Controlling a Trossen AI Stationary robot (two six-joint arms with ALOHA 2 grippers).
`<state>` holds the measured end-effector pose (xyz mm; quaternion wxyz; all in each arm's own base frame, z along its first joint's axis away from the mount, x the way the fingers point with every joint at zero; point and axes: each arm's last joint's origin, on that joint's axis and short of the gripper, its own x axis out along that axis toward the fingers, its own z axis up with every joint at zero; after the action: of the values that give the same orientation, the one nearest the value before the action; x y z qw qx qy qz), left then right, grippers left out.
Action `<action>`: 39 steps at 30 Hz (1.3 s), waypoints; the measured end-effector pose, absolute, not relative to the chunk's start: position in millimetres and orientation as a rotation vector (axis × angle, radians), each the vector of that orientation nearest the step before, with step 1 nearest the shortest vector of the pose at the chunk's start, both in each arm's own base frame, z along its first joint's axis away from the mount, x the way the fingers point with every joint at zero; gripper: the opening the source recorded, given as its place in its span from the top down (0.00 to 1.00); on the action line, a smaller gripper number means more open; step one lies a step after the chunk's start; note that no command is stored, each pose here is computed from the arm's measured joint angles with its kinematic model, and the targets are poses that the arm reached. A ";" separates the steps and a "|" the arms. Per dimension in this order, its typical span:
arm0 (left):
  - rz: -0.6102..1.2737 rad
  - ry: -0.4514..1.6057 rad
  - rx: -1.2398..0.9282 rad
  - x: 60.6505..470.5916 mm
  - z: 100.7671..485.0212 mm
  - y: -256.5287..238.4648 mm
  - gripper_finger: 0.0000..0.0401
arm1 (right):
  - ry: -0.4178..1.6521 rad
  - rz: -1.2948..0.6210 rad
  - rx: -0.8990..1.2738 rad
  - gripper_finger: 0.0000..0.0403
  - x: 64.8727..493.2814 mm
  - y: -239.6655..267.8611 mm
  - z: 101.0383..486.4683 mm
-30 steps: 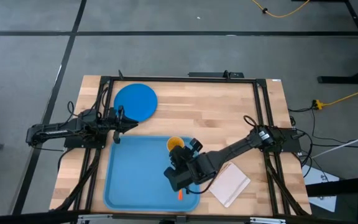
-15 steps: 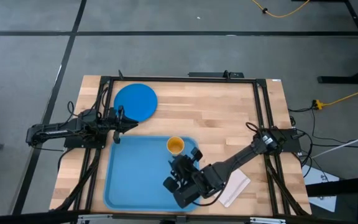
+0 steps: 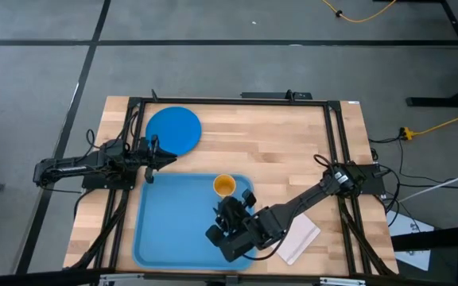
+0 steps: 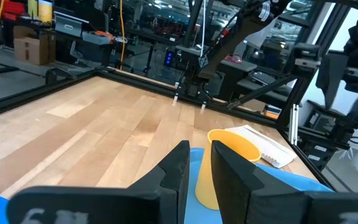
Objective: Pick and place plate/cup/fork/spoon on tray
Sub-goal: Put the blue plate on the blue tray
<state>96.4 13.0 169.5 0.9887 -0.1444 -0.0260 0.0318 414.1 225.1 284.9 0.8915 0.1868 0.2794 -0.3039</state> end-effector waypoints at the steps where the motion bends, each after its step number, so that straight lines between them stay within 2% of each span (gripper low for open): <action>1: 0.064 -0.052 -0.290 96.4 169.3 13.0 0.85 | 0.604 -0.613 0.403 0.73 414.2 225.7 284.4; 6: 0.064 -0.052 -0.290 96.4 169.3 13.0 0.85 | 0.671 -0.535 0.530 0.73 416.5 230.3 283.6; 14: 0.064 -0.052 -0.290 96.4 169.3 13.0 0.85 | 0.755 -0.197 0.173 0.73 416.5 254.4 282.3; 19: 0.064 -0.052 -0.290 96.4 169.4 13.0 0.85 | 0.871 -0.077 0.097 0.73 424.1 243.2 245.3; 22: 0.064 -0.052 -0.290 96.4 169.4 13.0 0.85 | 0.854 0.036 0.047 0.73 422.5 229.8 234.9; 25: 0.064 -0.052 -0.290 96.4 169.3 13.0 0.85 | 0.800 0.122 0.061 0.73 408.2 208.9 233.0; 30: 0.064 -0.052 -0.290 96.4 169.4 13.0 0.85 | 0.780 0.107 0.096 0.73 370.1 171.4 198.8; 36: 0.065 -0.052 -0.290 96.4 169.4 13.0 0.85 | 0.759 0.145 0.171 0.73 324.1 140.6 174.7; 39: 0.064 -0.056 -0.289 96.4 169.9 13.0 0.85 | 0.708 0.163 0.198 0.73 304.1 128.4 174.3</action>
<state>96.4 13.0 169.9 0.9886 -0.1441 -0.0281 0.0320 304.1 128.4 174.3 0.9300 0.0965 0.3456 0.0796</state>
